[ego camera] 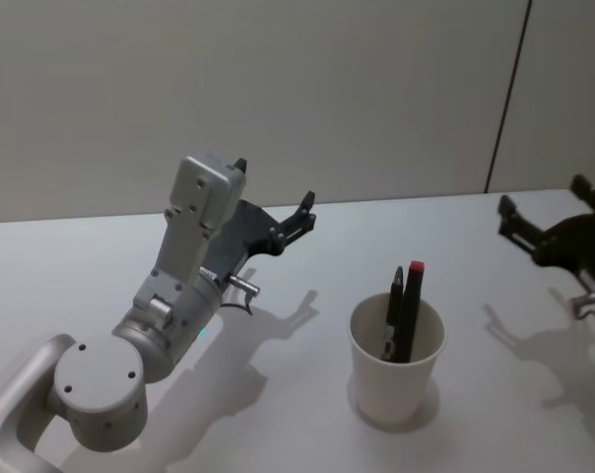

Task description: Place the pen into the pen holder.

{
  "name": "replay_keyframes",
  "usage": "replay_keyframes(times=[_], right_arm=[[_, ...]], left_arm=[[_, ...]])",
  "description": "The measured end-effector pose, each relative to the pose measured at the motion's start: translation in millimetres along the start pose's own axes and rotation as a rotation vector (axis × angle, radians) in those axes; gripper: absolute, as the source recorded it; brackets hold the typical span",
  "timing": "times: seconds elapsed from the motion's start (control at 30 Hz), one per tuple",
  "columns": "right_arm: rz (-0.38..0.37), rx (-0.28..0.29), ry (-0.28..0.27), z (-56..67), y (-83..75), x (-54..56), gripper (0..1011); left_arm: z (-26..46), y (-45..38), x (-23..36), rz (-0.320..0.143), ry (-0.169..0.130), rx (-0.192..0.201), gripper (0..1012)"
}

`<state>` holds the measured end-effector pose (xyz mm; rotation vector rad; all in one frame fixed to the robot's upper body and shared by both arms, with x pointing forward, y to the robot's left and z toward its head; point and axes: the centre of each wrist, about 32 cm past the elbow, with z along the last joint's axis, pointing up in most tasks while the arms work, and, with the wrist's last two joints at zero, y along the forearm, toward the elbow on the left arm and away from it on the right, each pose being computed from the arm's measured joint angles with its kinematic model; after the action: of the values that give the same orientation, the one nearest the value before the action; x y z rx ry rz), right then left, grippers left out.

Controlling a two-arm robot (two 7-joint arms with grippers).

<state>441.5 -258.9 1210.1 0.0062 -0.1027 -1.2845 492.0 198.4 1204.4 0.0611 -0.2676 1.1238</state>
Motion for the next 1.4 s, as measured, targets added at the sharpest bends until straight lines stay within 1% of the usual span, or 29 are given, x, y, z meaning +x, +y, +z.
replay_keyframes(times=[0.23, 0.4, 1.4], right_arm=[[0.039, 0.002, 0.024, -15.1, 4.9, -15.7, 1001], [0.051, 0.001, 0.032, -19.5, 6.4, -20.7, 1001], [0.054, 0.001, 0.033, -20.4, 6.6, -21.9, 1001]], left_arm=[[0.0, 0.0, 0.0, 0.000, 0.000, 0.000, 1004], [0.0, 0.0, 0.0, 0.000, 0.000, 0.000, 1004], [0.0, 0.0, 0.0, 0.000, 0.000, 0.000, 1004]])
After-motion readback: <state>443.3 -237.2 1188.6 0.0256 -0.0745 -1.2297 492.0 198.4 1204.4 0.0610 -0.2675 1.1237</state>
